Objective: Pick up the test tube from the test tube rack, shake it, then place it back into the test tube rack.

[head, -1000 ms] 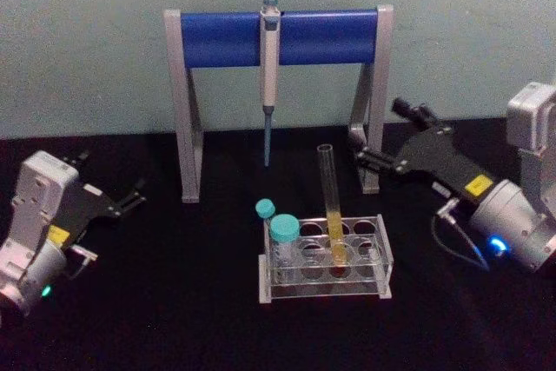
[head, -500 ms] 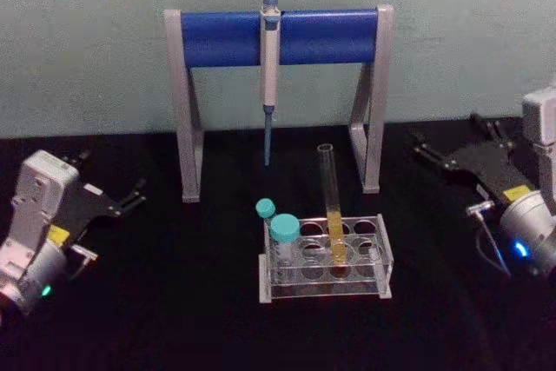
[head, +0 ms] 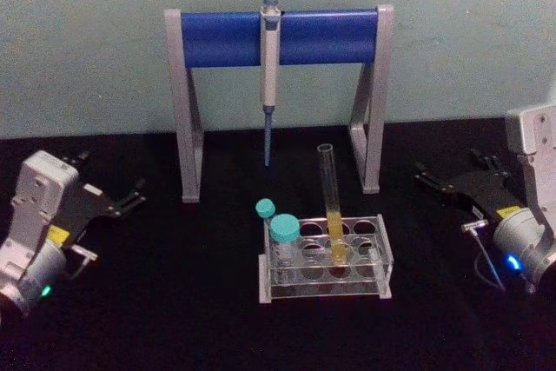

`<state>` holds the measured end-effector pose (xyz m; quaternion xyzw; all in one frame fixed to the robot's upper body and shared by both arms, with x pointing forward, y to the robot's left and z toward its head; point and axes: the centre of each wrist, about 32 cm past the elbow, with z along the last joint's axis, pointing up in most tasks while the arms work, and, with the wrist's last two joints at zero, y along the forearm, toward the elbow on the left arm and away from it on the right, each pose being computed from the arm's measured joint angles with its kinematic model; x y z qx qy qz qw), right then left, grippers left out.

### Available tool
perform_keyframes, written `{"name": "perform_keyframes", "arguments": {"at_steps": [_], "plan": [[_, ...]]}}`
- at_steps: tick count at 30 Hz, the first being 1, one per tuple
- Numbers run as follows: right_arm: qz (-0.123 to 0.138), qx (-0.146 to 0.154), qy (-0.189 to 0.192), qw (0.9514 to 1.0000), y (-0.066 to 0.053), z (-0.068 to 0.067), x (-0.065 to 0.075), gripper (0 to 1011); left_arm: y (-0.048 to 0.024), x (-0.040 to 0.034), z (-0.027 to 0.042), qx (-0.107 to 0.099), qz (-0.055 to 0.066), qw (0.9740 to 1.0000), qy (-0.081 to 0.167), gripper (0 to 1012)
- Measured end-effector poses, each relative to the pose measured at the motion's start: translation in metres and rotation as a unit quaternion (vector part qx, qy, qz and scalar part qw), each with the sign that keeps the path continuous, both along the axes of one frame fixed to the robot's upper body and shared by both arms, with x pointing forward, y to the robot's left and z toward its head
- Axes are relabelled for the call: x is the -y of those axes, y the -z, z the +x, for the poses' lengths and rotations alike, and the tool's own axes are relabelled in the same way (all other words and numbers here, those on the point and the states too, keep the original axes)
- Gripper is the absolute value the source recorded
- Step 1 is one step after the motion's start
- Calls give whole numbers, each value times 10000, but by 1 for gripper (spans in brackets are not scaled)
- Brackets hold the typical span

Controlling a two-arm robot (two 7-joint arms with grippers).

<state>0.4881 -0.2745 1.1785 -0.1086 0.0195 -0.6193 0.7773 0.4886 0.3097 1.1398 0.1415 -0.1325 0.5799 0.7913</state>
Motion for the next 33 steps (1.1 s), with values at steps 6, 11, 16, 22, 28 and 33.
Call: {"name": "perform_keyframes", "arguments": {"at_steps": [6, 11, 16, 22, 28, 33], "plan": [[-5, 5, -7, 10000, -2, -1, -1, 1000, 0, 0, 0, 0, 0, 10000, 0, 1002], [-9, 15, -10, 10000, -5, -3, -3, 1000, 0, 0, 0, 0, 0, 10000, 0, 1001], [-10, 23, -11, 10000, -7, -4, -5, 1000, 1, 0, 0, -1, 0, 10000, 0, 1001], [-11, 30, -12, 10000, -8, -4, -7, 1000, 0, 0, 0, 0, 0, 10000, 0, 1001], [-14, 35, -14, 10000, -10, -5, -8, 1000, 0, 0, 0, 0, 0, 10000, 0, 1001], [-15, 39, -15, 10000, -11, -5, -8, 1000, 0, 0, 0, 0, 0, 10000, 0, 1001]]}}
